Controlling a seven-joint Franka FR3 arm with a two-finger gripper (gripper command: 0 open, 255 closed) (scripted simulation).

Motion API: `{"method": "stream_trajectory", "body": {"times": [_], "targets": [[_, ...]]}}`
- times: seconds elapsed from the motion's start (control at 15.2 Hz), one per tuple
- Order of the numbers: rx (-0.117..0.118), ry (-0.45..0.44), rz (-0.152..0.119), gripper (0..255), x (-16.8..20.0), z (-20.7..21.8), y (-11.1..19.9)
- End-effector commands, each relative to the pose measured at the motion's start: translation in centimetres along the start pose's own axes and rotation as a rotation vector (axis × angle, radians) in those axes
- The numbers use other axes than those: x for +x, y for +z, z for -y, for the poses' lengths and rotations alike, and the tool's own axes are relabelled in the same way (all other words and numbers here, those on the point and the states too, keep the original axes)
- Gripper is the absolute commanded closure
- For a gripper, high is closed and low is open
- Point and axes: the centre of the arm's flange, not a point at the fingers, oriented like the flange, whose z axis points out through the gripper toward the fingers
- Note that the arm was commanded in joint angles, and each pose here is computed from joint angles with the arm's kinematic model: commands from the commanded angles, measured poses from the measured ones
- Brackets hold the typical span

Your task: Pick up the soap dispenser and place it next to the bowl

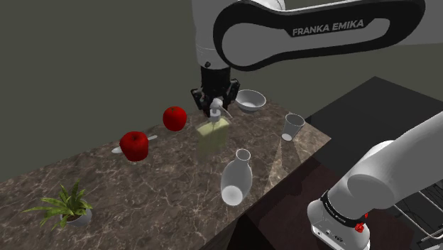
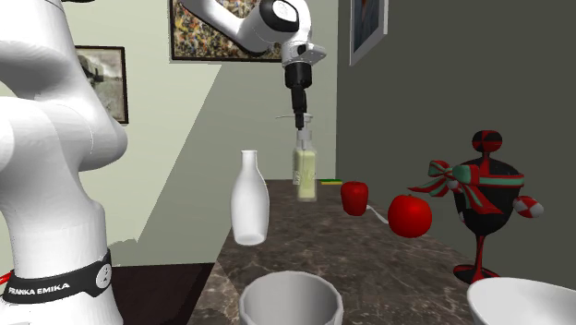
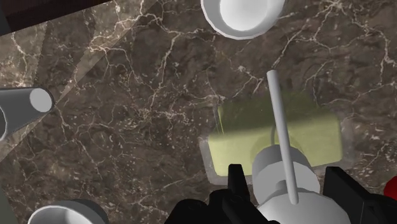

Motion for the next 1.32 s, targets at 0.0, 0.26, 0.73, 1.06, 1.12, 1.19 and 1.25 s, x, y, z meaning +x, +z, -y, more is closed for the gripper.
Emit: {"method": "stream_trajectory", "body": {"times": [0.0, 0.26, 0.73, 1.06, 1.12, 1.19, 1.25], "targets": [[0.0, 0.0, 0.0, 255, 0.1, 0.0, -1.1], [0.0, 0.0, 0.0, 255, 0.2, -0.3, -3.2], [0.0, 0.0, 0.0, 255, 0.5, -0.7, -6.8], [0.0, 0.0, 0.0, 255, 0.7, -1.0, -9.4], [0.0, 0.0, 0.0, 255, 0.7, -1.1, -10.0], [0.0, 0.0, 0.0, 255, 0.7, -1.2, -10.5], [0.0, 0.0, 0.0, 255, 0.8, -1.2, -11.0]]}}
